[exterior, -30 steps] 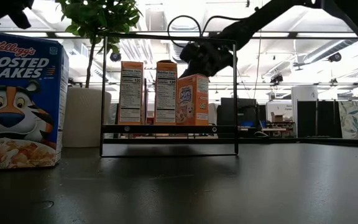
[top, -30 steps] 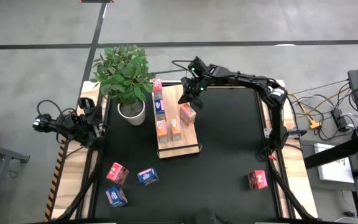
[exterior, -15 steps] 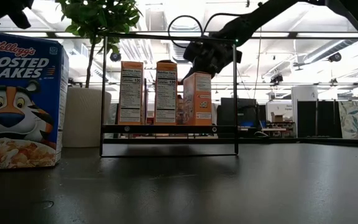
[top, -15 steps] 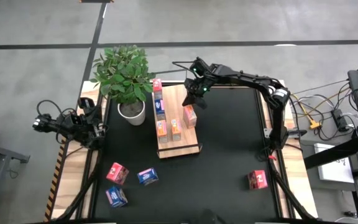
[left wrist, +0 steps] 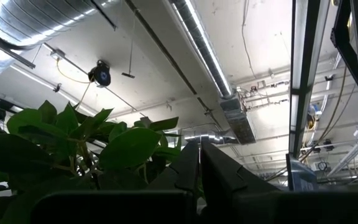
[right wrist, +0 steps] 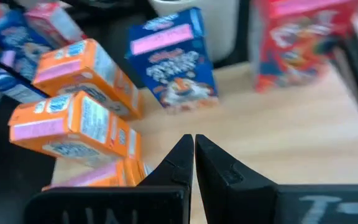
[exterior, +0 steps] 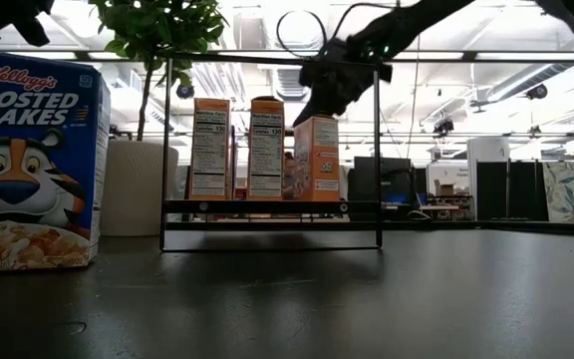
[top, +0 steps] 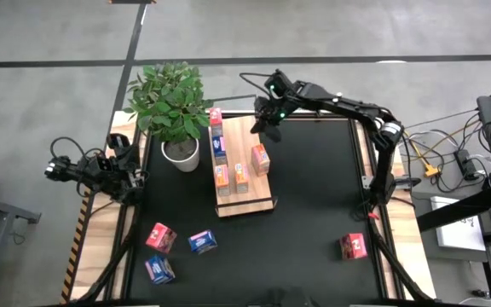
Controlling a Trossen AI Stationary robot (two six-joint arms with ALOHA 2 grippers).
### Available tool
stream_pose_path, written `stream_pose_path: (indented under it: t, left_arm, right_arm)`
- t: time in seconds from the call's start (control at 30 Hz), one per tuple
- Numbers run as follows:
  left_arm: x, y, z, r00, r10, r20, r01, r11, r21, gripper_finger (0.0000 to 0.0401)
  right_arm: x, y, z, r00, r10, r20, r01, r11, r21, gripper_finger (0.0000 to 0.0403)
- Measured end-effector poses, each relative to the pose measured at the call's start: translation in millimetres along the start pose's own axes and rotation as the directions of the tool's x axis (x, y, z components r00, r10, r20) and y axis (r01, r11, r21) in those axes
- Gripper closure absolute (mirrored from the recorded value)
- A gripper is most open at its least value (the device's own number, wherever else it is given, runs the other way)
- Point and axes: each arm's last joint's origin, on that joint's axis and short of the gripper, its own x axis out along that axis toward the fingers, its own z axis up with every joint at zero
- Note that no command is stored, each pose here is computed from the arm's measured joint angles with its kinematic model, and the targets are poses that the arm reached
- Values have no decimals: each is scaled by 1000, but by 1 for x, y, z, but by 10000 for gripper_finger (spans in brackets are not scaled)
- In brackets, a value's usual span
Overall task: Stack cereal on shelf
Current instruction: Put the orange cereal box on the shelf aligned with the other orange cereal boxes
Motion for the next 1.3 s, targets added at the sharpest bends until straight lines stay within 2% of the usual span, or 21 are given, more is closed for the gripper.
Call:
stream_pose_path:
  t: [0.17,0.3,0.4,0.6,0.8,1.1,1.3]
  left_arm:
    - [0,0,0,1000,-2,-4,2,1000,2,401]
    - [0,0,0,1000,-3,-5,3,1000,3,401]
    - [0,0,0,1000,-3,-5,3,1000,3,401]
    - [0,0,-1,1000,-3,-5,3,1000,3,401]
    - [0,0,-1,1000,-3,-5,3,1000,3,401]
    - [0,0,-1,1000,-3,-5,3,1000,3,401]
    - [0,0,-1,1000,-3,-6,3,1000,2,401]
  right_arm:
    - [-31,22,6,988,-127,-90,131,990,46,394]
    - [-52,38,1,956,-217,-197,242,964,111,394]
    - [-57,43,-9,938,-236,-255,282,946,161,394]
    - [-28,43,-37,943,-199,-267,249,953,171,394]
    - [4,51,-57,980,-51,-191,85,981,174,394]
    - [23,69,-54,986,-15,-169,40,989,146,394]
    - [25,71,-54,985,-12,-172,38,987,154,394]
